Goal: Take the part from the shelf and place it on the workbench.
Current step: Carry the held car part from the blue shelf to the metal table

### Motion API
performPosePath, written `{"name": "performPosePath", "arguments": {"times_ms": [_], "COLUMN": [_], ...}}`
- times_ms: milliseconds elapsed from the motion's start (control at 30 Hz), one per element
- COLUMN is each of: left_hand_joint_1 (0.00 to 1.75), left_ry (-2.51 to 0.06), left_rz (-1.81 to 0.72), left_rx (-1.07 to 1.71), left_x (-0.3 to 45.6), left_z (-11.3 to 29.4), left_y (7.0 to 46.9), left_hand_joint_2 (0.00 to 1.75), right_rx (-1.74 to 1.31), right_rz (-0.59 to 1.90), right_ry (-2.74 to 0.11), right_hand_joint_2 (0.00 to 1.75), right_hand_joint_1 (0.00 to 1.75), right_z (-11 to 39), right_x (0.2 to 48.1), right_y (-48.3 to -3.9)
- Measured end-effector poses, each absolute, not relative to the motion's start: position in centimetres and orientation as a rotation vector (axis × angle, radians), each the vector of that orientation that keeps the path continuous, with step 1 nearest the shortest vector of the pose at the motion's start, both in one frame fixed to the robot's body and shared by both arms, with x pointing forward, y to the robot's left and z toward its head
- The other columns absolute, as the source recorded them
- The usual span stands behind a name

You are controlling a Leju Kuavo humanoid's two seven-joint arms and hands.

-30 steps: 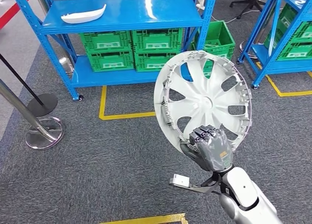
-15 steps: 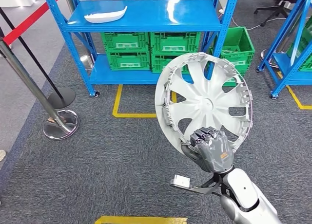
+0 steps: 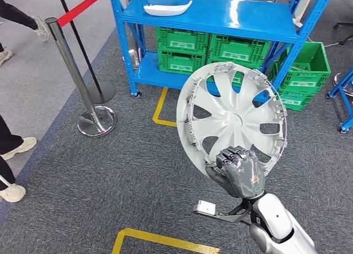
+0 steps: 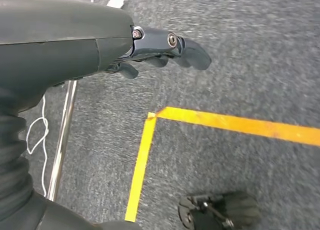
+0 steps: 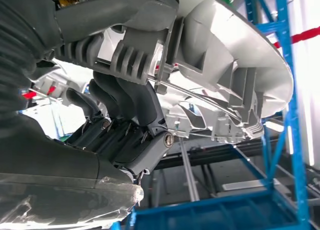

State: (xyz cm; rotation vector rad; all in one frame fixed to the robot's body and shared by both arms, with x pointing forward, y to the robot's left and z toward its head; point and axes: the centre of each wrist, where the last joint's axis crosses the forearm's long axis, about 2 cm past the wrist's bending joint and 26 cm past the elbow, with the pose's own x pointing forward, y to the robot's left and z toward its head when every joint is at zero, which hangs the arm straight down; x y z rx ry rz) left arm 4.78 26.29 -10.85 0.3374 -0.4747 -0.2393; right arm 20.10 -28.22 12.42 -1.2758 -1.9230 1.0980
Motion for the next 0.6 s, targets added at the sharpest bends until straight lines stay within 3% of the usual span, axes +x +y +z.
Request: {"name": "performPosePath", "arguments": {"times_ms": [600], "left_hand_joint_1": [0.00], "left_ry": [-0.469], "left_rz": [-0.253], "left_rx": [0.337], "left_x": [4.66], "left_z": [-10.86], "left_y": [26.35], "left_hand_joint_2": [1.75], "right_rx": [-1.275], "right_rz": [1.086], "right_ry": [-1.913], "right_hand_joint_2": [1.75], "right_hand_joint_1": [1.75], "right_z": [12.42], "right_x": [19.69], "right_y": [-28.31]}}
